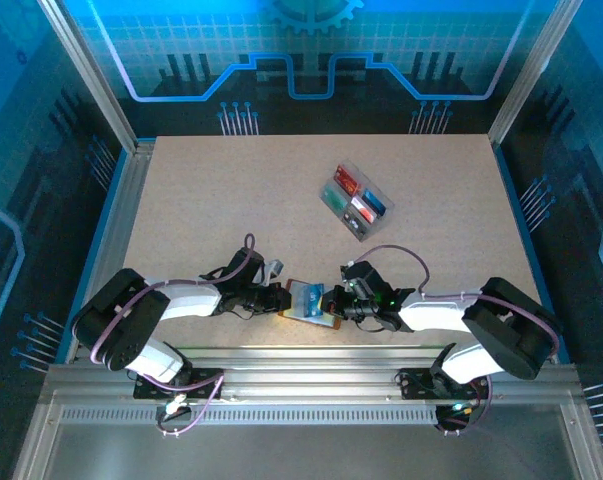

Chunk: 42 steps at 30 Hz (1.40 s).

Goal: Put the credit cards into the card holder

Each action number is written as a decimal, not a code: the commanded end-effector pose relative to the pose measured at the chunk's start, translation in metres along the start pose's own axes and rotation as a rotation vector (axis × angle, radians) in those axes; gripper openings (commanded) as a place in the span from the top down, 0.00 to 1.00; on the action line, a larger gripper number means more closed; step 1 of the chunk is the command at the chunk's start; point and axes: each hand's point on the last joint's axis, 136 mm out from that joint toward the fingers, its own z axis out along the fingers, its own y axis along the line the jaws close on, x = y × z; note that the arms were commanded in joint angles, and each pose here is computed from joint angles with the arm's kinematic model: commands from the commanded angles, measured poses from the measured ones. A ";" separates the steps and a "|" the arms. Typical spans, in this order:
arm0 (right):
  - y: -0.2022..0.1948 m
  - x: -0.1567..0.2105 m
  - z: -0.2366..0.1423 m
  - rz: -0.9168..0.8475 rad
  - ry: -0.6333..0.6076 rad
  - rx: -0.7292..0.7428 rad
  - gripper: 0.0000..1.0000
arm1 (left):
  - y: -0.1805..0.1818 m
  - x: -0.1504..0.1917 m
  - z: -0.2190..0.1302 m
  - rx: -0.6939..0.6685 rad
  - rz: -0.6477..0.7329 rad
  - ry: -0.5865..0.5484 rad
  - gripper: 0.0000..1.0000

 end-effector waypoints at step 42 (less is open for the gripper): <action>0.013 0.021 0.021 -0.208 0.127 0.149 0.62 | 0.020 0.031 -0.020 -0.142 -0.085 0.053 0.83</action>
